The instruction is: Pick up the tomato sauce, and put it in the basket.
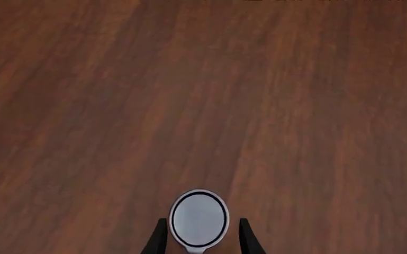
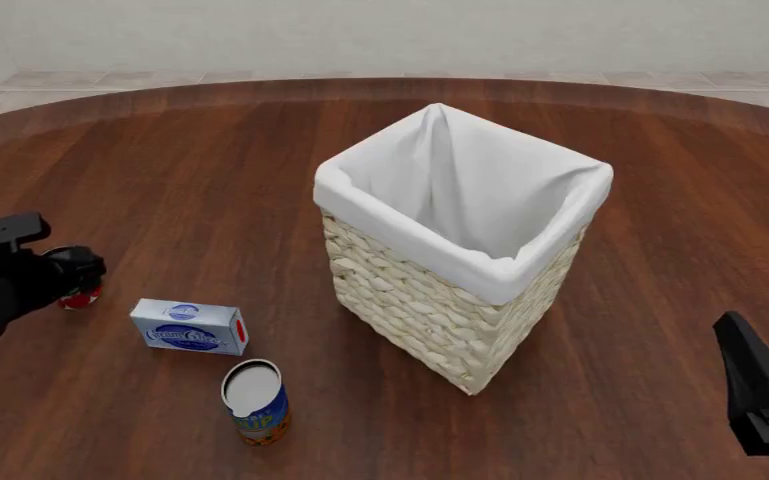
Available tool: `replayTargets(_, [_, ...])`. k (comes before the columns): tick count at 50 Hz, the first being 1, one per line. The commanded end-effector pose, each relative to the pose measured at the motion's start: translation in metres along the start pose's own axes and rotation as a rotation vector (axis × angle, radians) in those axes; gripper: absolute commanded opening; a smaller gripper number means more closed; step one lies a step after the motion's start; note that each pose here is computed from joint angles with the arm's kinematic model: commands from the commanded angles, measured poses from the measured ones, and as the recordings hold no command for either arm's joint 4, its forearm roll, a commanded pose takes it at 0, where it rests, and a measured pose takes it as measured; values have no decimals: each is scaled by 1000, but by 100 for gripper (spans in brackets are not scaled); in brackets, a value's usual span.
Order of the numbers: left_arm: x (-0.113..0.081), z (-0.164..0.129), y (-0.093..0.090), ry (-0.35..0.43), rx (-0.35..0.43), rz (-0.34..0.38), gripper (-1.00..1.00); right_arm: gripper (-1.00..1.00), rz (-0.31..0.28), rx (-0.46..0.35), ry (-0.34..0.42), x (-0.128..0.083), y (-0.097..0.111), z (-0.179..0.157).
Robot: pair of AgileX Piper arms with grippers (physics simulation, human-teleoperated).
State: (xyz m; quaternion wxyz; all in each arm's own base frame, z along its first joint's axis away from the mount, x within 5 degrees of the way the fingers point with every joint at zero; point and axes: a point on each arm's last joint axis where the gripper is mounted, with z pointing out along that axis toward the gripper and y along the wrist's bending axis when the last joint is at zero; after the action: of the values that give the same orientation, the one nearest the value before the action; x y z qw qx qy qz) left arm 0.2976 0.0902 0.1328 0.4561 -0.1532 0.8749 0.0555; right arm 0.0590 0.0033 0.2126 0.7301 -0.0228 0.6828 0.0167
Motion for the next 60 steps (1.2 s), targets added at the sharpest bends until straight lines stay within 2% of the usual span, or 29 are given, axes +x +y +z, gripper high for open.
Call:
replayTargets(1, [-3, 9, -3, -6, 6, 4, 100, 100, 0, 0, -1, 0, 0, 0])
replayTargets(10, [-7, 9, -4, -16, 11, -3, 100, 100, -1, 1, 0, 0, 0, 0])
replayTargets(11, [-7, 9, -4, -17, 10, 5, -100, 100, -1, 1, 0, 0, 0, 0])
replayTargets(28, [-13, 4, -4, -28, 11, 7, -100, 100, 1, 1, -2, 0, 0, -1])
replayTargets(35, [-28, -6, -8, -57, 21, 13, -100, 100, 0, 0, -2, 0, 0, -1])
replayTargets(47, [-50, -23, -29, -109, 75, 26, -100, 100, -2, 1, -1, 0, 0, 0])
replayTargets(52, [-64, -33, -42, -136, 110, 46, -100, 100, -7, 1, 0, 0, 0, 0])
replayTargets(54, [-69, -37, -48, -147, 124, 85, -100, 100, -8, -1, 1, 0, 0, 0])
replayTargets(60, [-84, -49, -60, -180, 159, 70, -100, 100, -7, -1, 1, 0, 0, 0])
